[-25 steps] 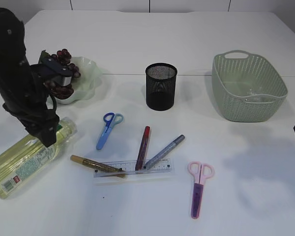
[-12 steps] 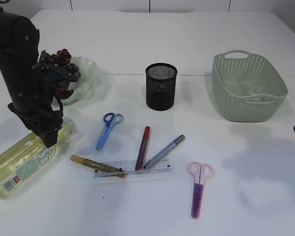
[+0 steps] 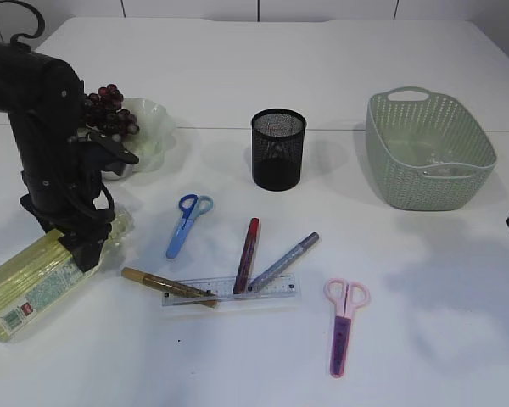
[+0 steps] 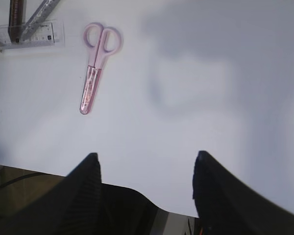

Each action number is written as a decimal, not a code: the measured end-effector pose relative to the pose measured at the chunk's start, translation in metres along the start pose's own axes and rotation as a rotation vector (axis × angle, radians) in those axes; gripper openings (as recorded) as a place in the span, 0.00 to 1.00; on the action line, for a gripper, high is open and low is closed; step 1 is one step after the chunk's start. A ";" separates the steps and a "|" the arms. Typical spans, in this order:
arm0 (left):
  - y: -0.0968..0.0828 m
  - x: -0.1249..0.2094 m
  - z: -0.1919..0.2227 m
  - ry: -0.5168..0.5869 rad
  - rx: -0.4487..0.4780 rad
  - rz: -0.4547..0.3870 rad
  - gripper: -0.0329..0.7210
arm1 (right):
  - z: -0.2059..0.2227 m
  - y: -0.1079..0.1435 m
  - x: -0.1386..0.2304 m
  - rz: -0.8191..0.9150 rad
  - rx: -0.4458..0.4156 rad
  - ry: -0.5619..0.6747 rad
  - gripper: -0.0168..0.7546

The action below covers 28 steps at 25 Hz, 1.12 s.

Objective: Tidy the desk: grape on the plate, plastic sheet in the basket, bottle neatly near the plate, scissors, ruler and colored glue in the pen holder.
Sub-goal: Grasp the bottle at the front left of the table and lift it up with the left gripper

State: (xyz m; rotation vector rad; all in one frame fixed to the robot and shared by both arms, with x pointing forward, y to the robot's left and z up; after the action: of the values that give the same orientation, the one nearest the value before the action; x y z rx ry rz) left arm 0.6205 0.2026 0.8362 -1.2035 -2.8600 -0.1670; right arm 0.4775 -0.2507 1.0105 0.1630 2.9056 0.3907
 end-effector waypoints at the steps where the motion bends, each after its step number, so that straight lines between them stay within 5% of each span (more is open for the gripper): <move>1: 0.000 -0.001 0.001 0.001 0.001 0.000 0.83 | 0.000 0.000 0.000 -0.002 0.000 0.000 0.63; 14: -0.003 0.000 0.027 0.047 0.021 0.009 0.82 | 0.000 0.000 0.000 -0.002 0.000 0.000 0.63; 28: -0.004 0.000 0.026 0.050 0.031 -0.009 0.66 | 0.000 0.000 0.000 -0.004 0.000 0.000 0.63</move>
State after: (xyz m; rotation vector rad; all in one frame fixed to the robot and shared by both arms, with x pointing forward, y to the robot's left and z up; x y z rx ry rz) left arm 0.6181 0.2026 0.8098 -1.1650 -2.8147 -0.1504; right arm 0.4775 -0.2507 1.0105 0.1574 2.9055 0.3900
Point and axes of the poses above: a point on each arm's last joint axis where the gripper is mounted, z pointing out along that axis toward the gripper, y along the wrist's bending axis when the last joint is at zero, x = y × z, the point moved 8 cm from there along z, pointing out along that axis toward the gripper, and after that the axes turned 7 degrees about z, right-handed, at the moved point
